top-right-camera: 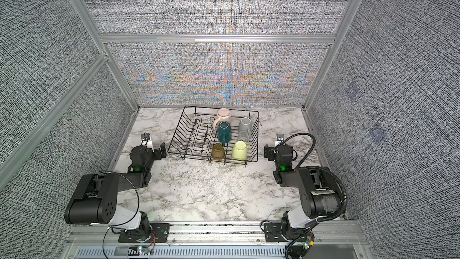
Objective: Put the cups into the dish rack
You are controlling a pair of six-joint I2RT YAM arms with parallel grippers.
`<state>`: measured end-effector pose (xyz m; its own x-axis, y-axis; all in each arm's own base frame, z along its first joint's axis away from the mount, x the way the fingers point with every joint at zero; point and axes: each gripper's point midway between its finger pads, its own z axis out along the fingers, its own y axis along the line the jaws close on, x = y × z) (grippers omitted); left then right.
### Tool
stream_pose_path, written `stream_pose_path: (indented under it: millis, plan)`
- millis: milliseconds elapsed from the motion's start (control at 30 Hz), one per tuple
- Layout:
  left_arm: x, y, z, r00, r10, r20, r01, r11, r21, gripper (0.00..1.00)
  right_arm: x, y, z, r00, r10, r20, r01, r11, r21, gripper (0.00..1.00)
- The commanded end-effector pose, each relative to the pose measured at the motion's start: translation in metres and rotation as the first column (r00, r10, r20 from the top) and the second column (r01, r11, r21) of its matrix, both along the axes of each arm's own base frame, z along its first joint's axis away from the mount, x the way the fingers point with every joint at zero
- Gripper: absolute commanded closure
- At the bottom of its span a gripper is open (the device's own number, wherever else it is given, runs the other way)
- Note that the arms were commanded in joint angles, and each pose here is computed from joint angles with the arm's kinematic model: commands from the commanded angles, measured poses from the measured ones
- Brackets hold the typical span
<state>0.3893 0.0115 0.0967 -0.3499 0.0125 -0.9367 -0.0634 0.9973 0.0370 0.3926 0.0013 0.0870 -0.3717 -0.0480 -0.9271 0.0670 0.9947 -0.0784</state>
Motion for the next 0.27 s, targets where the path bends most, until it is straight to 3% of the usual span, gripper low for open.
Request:
stream_pose_path:
  millis: [0,233]
  plan:
    - [0.0013,-0.0009,0.0026,1.000,-0.005,0.005,0.005,1.000,-0.005,0.01,0.0023,-0.0005,0.0025,1.000,-0.008,0.007,0.008,1.000,0.004,0.01]
    - [0.0013,-0.0010,0.0025,1.000,-0.006,0.005,0.006,1.000,-0.005,0.01,0.0018,-0.0007,0.0035,1.000,-0.009,0.012,0.008,1.000,0.003,0.01]
